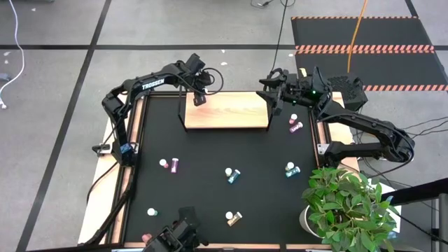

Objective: Pick and place medicine bottles onto shelf by color
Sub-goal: Put the top left pink pill bottle on the shelf, then put the top left yellow pill bottle on the shelf

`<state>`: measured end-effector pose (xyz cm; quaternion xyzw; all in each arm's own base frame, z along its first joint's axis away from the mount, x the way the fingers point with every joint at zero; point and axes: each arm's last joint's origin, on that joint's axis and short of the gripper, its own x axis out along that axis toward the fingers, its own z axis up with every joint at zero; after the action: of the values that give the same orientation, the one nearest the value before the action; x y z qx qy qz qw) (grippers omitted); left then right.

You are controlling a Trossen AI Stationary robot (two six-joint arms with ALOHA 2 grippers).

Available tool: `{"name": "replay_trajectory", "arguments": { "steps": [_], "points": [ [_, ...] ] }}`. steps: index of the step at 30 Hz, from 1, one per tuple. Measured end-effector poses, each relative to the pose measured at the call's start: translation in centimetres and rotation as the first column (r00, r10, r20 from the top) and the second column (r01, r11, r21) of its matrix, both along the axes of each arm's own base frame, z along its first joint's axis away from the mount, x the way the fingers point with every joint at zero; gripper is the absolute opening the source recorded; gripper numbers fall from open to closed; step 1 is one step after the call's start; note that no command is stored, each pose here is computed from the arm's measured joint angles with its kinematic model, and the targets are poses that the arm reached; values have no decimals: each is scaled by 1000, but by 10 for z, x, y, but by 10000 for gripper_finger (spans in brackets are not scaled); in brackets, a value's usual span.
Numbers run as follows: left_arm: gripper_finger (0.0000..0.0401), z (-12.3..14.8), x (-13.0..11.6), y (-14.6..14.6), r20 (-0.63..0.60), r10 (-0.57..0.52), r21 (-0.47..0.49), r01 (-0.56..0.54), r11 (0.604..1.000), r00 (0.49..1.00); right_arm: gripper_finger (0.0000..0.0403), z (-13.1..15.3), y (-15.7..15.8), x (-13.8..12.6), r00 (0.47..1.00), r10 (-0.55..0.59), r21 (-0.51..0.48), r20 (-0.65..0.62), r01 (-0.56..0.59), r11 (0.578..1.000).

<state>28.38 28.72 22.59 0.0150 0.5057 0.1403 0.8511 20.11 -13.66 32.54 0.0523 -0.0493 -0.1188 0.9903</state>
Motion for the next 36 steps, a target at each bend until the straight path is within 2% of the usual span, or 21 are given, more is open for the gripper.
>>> {"name": "replay_trajectory", "arguments": {
  "steps": [13, 27, 30, 36],
  "points": [
    [132, 0, 0, 0, 10, 37, -20, -37, 999, 999, 251, 0, 0, 0, 1000, 0, 5, 0, 0, 1000],
    [211, 2, -2, 0, -3, 55, -20, -55, 998, 999, 251, 0, 0, 0, 1000, 0, 5, 0, 0, 1000],
    [220, 14, -6, -3, -5, 58, 31, -58, 998, 998, 251, 0, 0, 0, 1000, 2, 23, 5, -2, 1000],
    [243, 63, -22, -23, 68, 92, 100, -98, 990, 994, 251, 0, 0, 0, 1000, 15, 78, 18, -17, 997]
  ]
}}
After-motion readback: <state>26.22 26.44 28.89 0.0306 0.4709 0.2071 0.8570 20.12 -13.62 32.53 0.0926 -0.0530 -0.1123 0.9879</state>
